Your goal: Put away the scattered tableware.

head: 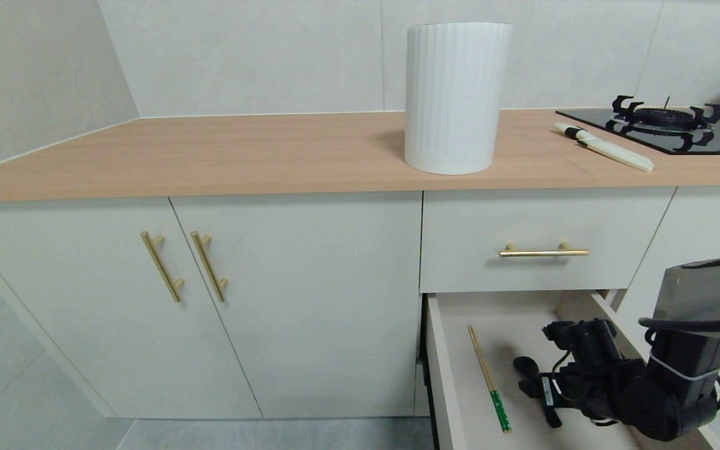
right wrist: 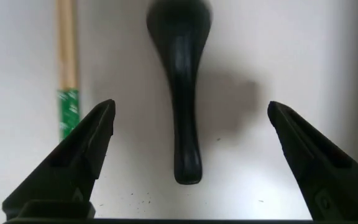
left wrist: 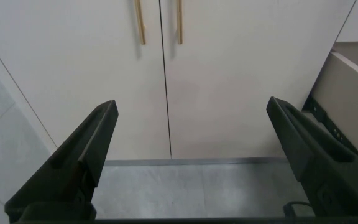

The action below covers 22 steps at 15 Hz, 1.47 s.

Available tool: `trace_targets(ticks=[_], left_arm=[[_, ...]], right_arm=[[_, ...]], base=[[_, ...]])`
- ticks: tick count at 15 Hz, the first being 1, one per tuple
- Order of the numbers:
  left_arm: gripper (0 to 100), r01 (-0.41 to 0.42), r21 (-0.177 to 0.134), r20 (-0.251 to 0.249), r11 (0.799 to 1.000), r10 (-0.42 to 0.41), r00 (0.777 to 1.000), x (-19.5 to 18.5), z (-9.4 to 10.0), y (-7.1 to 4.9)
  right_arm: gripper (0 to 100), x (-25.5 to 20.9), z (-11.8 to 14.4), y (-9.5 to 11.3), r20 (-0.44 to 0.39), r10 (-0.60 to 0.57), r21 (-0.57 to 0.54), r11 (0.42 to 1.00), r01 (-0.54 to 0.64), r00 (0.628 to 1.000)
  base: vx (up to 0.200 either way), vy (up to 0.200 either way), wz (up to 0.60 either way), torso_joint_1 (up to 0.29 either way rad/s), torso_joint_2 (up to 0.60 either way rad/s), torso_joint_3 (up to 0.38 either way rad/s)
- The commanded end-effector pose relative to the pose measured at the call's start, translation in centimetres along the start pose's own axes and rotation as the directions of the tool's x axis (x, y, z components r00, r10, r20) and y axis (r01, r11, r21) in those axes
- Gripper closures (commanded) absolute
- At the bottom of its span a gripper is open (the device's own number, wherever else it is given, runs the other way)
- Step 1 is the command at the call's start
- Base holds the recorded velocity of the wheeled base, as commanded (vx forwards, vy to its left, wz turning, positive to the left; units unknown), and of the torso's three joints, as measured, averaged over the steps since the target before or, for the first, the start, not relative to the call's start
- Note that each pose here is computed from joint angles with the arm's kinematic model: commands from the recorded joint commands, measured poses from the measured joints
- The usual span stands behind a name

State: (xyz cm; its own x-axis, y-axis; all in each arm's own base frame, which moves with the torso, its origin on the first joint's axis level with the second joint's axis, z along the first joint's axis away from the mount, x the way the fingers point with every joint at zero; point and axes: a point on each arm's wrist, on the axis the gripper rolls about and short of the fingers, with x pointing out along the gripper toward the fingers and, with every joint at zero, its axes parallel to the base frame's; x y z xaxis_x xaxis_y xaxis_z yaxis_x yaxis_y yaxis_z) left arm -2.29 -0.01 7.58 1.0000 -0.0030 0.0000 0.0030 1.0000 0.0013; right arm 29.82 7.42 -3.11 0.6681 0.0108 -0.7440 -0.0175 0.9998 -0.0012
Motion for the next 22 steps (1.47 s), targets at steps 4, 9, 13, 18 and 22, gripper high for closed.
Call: trace_targets(ticks=[4, 9, 13, 18, 22], left_arm=[[0, 0.0, 0.0, 0.0, 1.0, 0.0, 1.0, 0.0, 0.0, 0.0], [0, 0.0, 0.0, 0.0, 1.0, 0.0, 1.0, 0.0, 0.0, 0.0], [0, 0.0, 0.0, 0.0, 1.0, 0.0, 1.0, 0.0, 0.0, 0.0], [0, 0.0, 0.0, -0.002, 1.0, 0.0, 1.0, 0.0, 0.0, 0.0], [0, 0.002, 0.002, 0.0, 1.0, -0.002, 1.0, 0.0, 0.0, 0.0]], right_arm=[[0, -10.9, 5.2, -0.9, 0.223, 0.045, 0.014, 0.999, -0.049, 0.974], [0, -18.8, 5.4, -0.4, 0.247, 0.144, -0.046, 0.99, -0.136, 0.958], [0, -21.4, 4.2, 0.6, 0.221, 0.208, -0.143, 0.973, -0.179, 0.953], [0, -21.6, 4.0, 0.6, 0.211, 0.211, -0.153, 0.971, -0.181, 0.954], [0, -21.8, 4.0, 0.5, 0.215, 0.208, -0.152, 0.972, -0.178, 0.954]], base=[[0.0, 0.0, 0.0, 0.0, 0.0, 0.0], [0.0, 0.0, 0.0, 0.0, 0.0, 0.0], [0.0, 0.0, 0.0, 0.0, 0.0, 0.0], [0.0, 0.0, 0.0, 0.0, 0.0, 0.0], [-0.15, 0.0, 0.0, 0.007, 0.0, 0.002]])
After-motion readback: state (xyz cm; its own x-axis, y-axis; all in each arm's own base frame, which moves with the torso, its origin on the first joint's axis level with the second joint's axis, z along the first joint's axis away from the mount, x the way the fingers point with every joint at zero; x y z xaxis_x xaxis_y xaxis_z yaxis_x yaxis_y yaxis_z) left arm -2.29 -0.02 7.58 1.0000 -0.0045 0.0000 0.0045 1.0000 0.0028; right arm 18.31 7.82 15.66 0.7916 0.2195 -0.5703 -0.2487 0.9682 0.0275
